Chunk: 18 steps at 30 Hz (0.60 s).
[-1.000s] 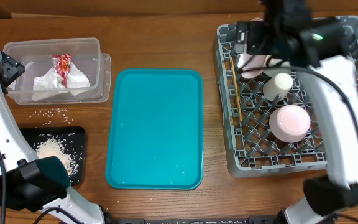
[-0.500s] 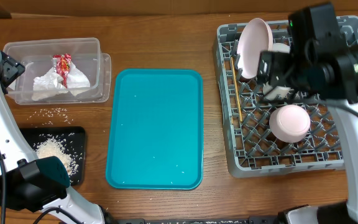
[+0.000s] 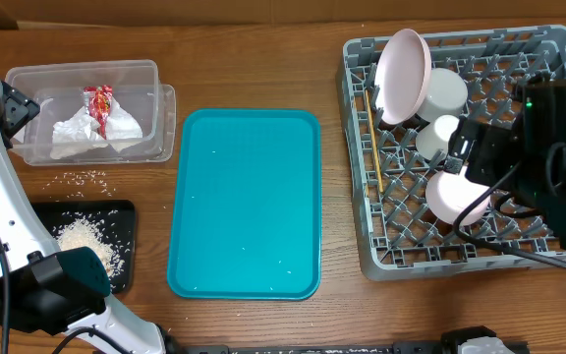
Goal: Sort waste into correct bins and load items into the dishwasher
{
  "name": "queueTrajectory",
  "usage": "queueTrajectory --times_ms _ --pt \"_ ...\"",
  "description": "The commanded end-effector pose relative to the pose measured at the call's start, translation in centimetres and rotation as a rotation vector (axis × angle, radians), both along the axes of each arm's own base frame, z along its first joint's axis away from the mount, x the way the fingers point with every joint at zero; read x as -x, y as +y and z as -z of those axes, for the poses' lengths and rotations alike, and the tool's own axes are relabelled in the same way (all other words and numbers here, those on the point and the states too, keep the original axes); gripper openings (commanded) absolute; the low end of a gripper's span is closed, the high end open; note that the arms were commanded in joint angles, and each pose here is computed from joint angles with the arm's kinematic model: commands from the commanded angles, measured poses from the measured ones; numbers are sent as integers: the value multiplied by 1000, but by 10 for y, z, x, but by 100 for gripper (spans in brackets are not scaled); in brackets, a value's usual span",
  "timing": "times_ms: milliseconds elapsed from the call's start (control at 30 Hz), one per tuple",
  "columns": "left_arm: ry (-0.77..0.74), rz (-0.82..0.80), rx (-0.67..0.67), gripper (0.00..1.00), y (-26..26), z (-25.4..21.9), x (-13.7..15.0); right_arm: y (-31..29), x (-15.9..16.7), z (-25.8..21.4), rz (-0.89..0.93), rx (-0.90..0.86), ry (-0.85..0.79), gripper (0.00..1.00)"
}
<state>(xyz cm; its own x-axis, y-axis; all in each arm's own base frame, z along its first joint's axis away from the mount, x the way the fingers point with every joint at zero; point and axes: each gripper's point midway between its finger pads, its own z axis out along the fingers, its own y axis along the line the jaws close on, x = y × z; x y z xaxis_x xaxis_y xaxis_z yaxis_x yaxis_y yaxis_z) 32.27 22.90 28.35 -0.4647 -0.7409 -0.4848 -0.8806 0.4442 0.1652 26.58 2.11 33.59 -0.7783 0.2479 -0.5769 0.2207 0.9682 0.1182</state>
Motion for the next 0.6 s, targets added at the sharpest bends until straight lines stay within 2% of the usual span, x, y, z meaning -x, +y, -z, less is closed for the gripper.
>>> queueTrajectory --times_ms 0,133,267,333,433,567 --pt "-34 -20 -15 100 0 -11 4 0 1 9 -3 -3 22 100" --pt "-34 -20 -15 100 0 -11 4 -5 2 19 56 -15 50 100" --pt "-34 -20 -15 100 0 -11 4 -33 -2 16 319 -46 4 100" --pt "-34 -20 -15 100 0 -11 4 -34 -7 13 378 -94 -30 100" --pt "-34 -20 -15 100 0 -11 4 -20 -9 11 350 -171 -33 100" --pt "-34 -20 -15 100 0 -11 4 -25 14 9 357 -125 -19 100"
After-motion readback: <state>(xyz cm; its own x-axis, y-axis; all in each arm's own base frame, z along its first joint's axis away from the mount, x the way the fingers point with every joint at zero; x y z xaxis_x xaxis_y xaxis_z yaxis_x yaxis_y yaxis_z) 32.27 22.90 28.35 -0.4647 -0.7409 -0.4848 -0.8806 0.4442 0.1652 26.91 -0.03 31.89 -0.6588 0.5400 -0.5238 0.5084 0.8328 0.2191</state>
